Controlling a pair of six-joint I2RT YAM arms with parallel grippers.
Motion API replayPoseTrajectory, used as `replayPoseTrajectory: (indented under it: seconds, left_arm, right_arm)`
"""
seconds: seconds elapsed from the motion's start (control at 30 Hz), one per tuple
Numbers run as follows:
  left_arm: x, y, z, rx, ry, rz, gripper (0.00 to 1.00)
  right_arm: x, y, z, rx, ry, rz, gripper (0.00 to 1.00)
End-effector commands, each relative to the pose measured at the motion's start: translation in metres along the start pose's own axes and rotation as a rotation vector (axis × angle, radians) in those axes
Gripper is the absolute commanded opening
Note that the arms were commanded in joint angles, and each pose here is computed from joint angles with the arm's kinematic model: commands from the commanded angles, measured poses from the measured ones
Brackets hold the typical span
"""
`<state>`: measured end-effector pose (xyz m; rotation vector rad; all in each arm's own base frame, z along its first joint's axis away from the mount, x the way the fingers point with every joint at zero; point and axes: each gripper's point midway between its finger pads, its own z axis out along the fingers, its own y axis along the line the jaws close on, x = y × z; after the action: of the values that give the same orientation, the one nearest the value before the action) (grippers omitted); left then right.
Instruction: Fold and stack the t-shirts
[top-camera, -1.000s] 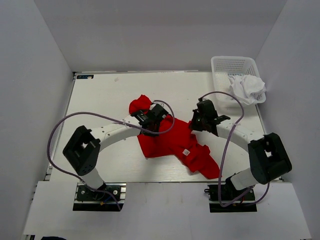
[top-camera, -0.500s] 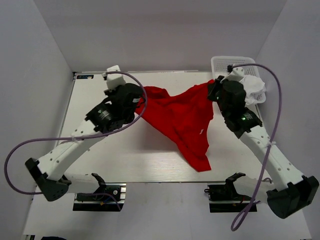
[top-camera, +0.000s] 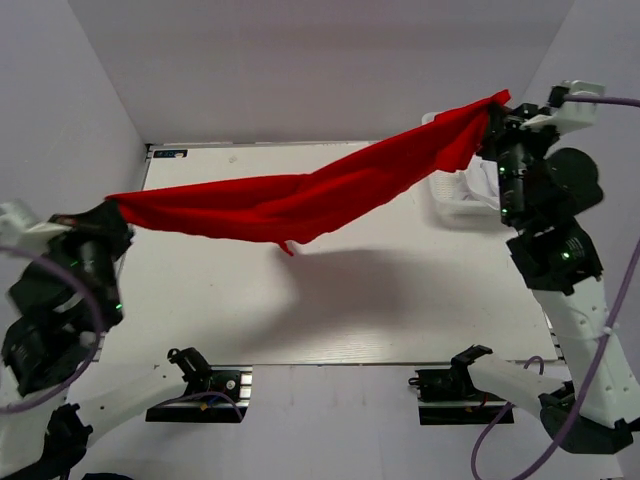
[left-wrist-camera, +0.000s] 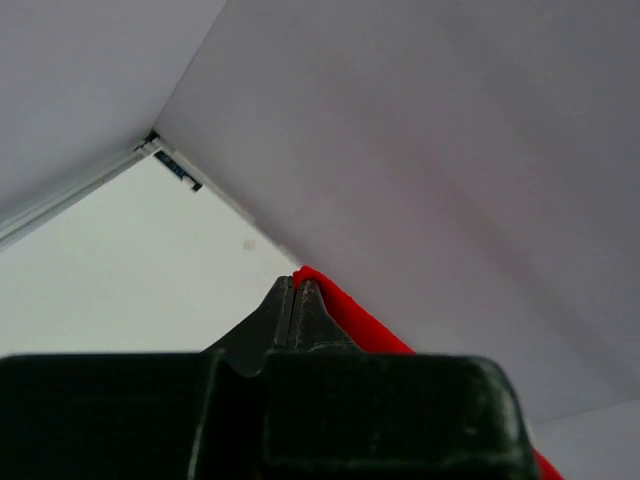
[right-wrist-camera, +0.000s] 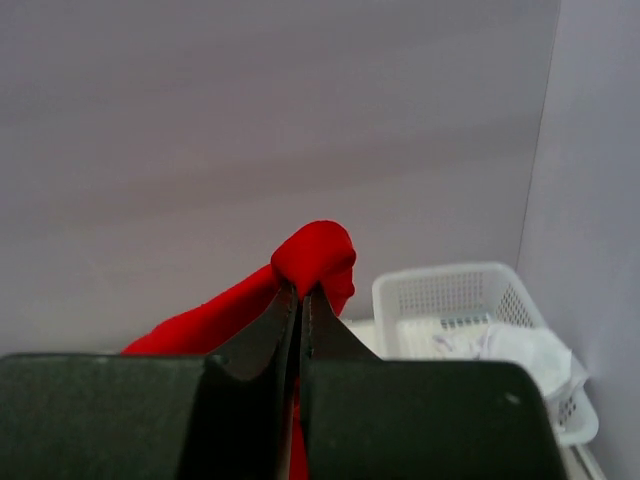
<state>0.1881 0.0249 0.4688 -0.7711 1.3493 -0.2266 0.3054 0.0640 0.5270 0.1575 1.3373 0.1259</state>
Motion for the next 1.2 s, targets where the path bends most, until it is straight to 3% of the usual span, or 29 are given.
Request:
replayPoseTrajectory:
  seconds: [0.0,0.17,0.33,0.43,0.6,0.67,0.73,0.77,0.83,0.87,0.9,0.93,1.0,1.03,1.07,1.1,1.17]
  left_arm:
    - [-0.02,0.003,-0.006,0.046,-0.031,-0.023,0.0]
    - [-0.024,-0.008,-0.007,0.087,-0.017,-0.03,0.0]
    - [0.001,-0.031,0.005,0.09,0.0,0.051,0.0]
    - [0.027,-0.045,0.017,0.094,-0.029,0.087,0.0]
    - [0.136,-0.07,0.056,0.034,0.064,0.322,0.0]
    - [0.208,-0.079,0.08,-0.016,0.163,0.449,0.0]
    - [0.244,-0.062,0.107,-0.121,0.223,0.479,0.0]
    - [0.282,-0.047,0.124,-0.163,0.278,0.543,0.0]
    - [0.308,-0.022,0.151,-0.207,0.362,0.546,0.0]
    - [0.329,-0.004,0.163,-0.249,0.403,0.561,0.0]
    - [0.334,0.016,0.177,-0.292,0.433,0.543,0.0]
    - [0.342,0.029,0.185,-0.319,0.459,0.538,0.0]
    - [0.354,0.051,0.199,-0.375,0.512,0.521,0.0]
    - [0.364,0.077,0.21,-0.437,0.544,0.538,0.0]
    - [0.366,0.083,0.215,-0.46,0.569,0.529,0.0]
    - [0.372,0.091,0.218,-0.479,0.607,0.521,0.0]
    - [0.378,0.114,0.223,-0.552,0.663,0.52,0.0]
  right_arm:
    - [-0.085,-0.011,-0.031,-0.03,-0.197,0.002,0.0]
    - [-0.138,-0.018,-0.052,-0.044,-0.324,0.023,0.0]
    - [-0.121,-0.001,-0.03,-0.078,-0.274,-0.019,0.0]
    - [-0.067,0.022,0.015,-0.083,-0.157,-0.066,0.0]
    - [0.039,0.047,0.09,-0.035,0.047,-0.124,0.0]
    - [0.1,0.059,0.114,-0.048,0.149,-0.159,0.0]
    - [0.127,0.064,0.126,-0.051,0.191,-0.171,0.0]
    - [0.173,0.072,0.143,-0.048,0.269,-0.169,0.0]
    - [0.2,0.076,0.155,-0.049,0.316,-0.177,0.0]
    - [0.242,0.085,0.174,-0.056,0.377,-0.194,0.0]
    - [0.256,0.086,0.182,-0.047,0.399,-0.198,0.0]
    - [0.32,0.082,0.194,-0.005,0.514,-0.257,0.0]
    - [0.317,0.089,0.217,0.012,0.494,-0.245,0.0]
    - [0.367,0.086,0.217,0.021,0.587,-0.292,0.0]
    - [0.342,0.096,0.234,0.017,0.517,-0.261,0.0]
    - [0.384,0.097,0.234,0.005,0.573,-0.29,0.0]
    - [0.398,0.101,0.234,-0.02,0.585,-0.283,0.26]
